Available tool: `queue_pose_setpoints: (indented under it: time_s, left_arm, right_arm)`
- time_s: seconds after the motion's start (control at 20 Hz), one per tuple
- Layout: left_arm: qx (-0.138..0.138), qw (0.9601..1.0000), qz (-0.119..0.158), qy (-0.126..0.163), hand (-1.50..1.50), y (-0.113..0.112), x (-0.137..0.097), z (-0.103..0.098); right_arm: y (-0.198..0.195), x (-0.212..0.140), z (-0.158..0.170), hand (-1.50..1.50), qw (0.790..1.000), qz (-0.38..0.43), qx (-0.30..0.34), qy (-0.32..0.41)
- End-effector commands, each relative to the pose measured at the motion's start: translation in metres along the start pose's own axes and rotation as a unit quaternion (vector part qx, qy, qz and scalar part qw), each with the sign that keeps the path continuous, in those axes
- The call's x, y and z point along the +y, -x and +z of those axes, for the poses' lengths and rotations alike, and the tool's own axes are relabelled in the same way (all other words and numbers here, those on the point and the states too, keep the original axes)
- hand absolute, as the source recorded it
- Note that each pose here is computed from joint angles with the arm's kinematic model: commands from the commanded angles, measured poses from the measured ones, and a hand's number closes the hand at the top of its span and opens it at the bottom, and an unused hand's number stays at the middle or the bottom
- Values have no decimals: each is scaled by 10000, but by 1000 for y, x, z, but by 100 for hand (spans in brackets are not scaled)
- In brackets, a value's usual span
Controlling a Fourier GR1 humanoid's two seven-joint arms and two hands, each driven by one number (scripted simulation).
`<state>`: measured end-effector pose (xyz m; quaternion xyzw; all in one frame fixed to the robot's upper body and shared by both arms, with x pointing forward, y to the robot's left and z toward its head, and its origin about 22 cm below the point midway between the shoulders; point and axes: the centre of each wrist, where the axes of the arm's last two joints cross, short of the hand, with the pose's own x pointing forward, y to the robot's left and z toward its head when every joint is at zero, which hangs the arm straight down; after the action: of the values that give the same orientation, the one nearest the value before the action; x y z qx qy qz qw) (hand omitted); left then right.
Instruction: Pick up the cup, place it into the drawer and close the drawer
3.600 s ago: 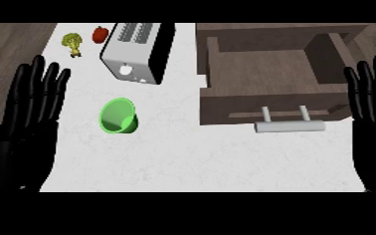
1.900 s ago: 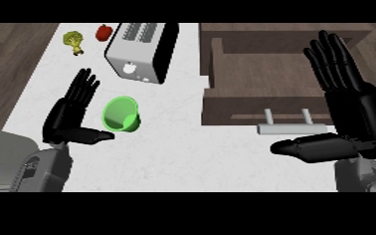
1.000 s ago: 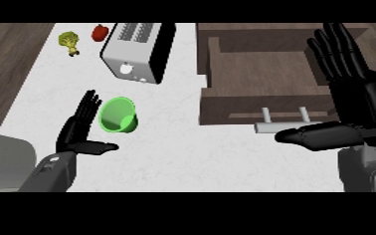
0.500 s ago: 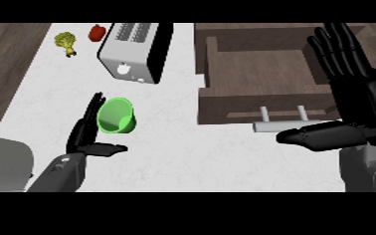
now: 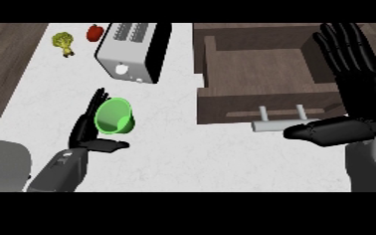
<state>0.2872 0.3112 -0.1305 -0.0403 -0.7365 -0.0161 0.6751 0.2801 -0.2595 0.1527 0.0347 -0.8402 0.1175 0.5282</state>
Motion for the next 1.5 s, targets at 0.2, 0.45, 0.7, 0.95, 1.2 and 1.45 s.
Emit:
queue_pose_setpoints:
  time_s: [0.2, 0.45, 0.7, 0.95, 1.2, 1.45]
  left_arm:
    - [-390, 9921, 988, 666, 150, 3, -26, -10]
    - [-1226, 9916, 314, 276, 150, 1, -23, -10]
    - [-1664, 9851, -300, -321, 150, -10, -23, -25]
    - [-1969, 9743, -27, -1091, 150, -1, -25, -13]
    - [-2228, 9685, 526, -976, 150, -11, -37, -31]
    - [-2329, 9711, 512, -79, 150, -39, -61, -67]
  right_arm:
    - [7, 8, 11, -150, 10000, -11, 43, -58]
    - [0, -4, 8, -150, 9998, 179, 17, -93]
    - [-7, 4, 2, -150, 10000, 23, 30, -2]
    - [0, 4, 11, -150, 9999, 5, -66, 79]
    - [-3, -12, 3, -150, 9998, 64, 78, 170]
    - [6, -16, 6, -150, 9995, 125, 166, 236]
